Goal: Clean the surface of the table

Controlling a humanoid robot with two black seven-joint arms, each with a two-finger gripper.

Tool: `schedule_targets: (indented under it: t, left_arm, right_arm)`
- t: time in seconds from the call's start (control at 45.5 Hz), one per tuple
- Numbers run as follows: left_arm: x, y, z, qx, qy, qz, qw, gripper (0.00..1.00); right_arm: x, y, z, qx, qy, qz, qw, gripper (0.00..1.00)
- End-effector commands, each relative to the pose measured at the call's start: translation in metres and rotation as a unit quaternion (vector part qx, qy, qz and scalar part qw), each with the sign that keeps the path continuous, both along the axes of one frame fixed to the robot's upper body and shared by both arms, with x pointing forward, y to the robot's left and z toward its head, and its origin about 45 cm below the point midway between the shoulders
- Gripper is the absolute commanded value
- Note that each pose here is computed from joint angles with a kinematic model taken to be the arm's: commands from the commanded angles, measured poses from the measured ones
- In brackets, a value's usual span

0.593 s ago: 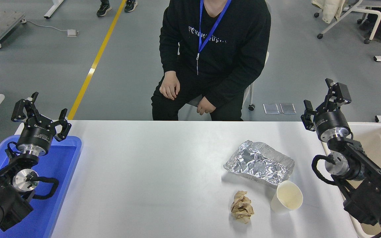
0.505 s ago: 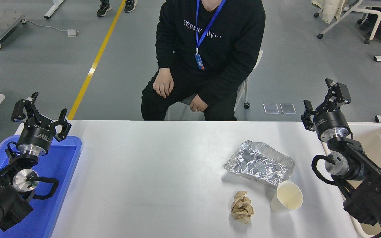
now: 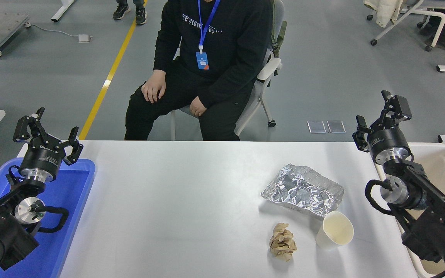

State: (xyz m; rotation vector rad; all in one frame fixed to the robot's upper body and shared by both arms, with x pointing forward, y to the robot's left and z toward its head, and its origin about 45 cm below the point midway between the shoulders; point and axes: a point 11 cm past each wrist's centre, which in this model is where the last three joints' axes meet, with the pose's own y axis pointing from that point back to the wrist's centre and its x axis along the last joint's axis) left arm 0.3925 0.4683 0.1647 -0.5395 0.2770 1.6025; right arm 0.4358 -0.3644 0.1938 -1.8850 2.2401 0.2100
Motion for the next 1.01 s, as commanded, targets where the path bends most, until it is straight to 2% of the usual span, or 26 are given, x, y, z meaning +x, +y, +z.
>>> schedule_targets:
  t: [0.0, 0.769, 0.989]
  left_arm:
    - [0.0, 0.0, 0.0, 0.0, 0.0, 0.0, 1.0, 1.0]
    - [0.0, 0.0, 0.0, 0.0, 0.0, 0.0, 1.0, 1.0]
    - [0.001, 0.0, 0.001, 0.0, -0.001, -0.001, 1.0, 1.0]
  right_arm:
    - [0.0, 0.004, -0.003, 0.0, 0.003, 0.004, 1.0, 1.0]
    - [0.007, -0.006, 0.015, -0.012, -0.013, 0.002, 1.0, 1.0]
    - [-0.003, -0.009, -0.002, -0.041, 0.015, 0.017, 0.999, 1.0]
